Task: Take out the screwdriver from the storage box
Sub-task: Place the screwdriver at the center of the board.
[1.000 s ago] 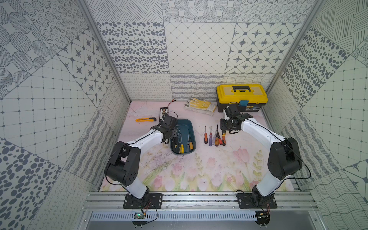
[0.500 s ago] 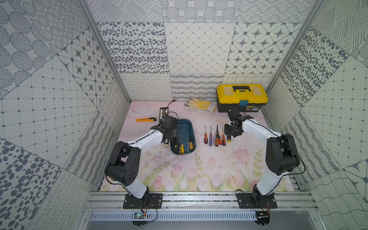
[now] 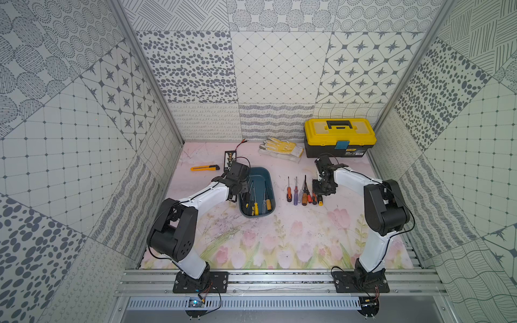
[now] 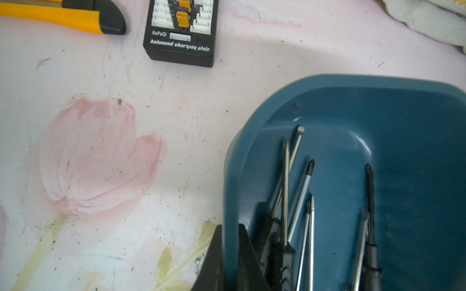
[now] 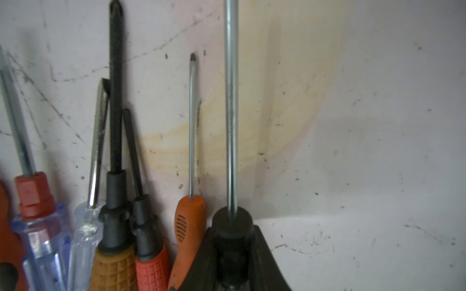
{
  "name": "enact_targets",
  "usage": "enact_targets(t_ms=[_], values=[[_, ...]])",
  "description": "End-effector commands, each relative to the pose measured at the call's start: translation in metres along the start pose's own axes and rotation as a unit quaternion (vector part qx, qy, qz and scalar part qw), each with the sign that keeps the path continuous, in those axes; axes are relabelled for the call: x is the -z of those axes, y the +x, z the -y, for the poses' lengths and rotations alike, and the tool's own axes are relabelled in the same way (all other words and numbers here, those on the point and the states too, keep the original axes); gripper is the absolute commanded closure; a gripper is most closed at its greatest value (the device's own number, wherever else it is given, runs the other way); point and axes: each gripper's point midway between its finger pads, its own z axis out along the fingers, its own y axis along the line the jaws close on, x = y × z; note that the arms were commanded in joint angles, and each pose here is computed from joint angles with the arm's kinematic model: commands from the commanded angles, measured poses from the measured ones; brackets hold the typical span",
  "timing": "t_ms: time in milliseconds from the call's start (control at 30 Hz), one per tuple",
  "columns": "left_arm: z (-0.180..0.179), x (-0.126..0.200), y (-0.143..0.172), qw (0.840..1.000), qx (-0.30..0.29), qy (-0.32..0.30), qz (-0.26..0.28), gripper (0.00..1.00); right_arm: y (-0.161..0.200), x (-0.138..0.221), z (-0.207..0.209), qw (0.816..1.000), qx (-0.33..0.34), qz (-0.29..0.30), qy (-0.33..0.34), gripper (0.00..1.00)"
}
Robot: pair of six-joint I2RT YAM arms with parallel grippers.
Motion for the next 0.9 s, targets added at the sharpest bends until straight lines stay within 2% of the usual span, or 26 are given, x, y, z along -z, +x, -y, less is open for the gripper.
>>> enact_targets(t_ms=[0, 467, 667, 867], values=[[0.0062, 0.0035, -0.0206, 0.999, 0.007, 0.011, 0.036, 1.00, -0.0104, -0.0017, -0.0053, 1.000, 0.001, 0.010, -0.014, 1.00], [0.0063, 0.0028, -0.0203, 0.999, 0.006, 0.011, 0.035, 1.00, -0.0083, -0.0065, -0.0070, 1.000, -0.005, 0.004, -0.018, 1.00], [0.0070, 0.0026, -0.0209, 0.999, 0.007, 0.012, 0.034, 1.00, -0.0057, -0.0109, -0.0032, 1.000, -0.011, 0.000, -0.007, 0.85], [0.0076, 0.0025, -0.0200, 0.999, 0.009, 0.015, 0.034, 1.00, -0.0047, -0.0115, -0.0023, 1.000, -0.018, -0.001, -0.006, 0.79]])
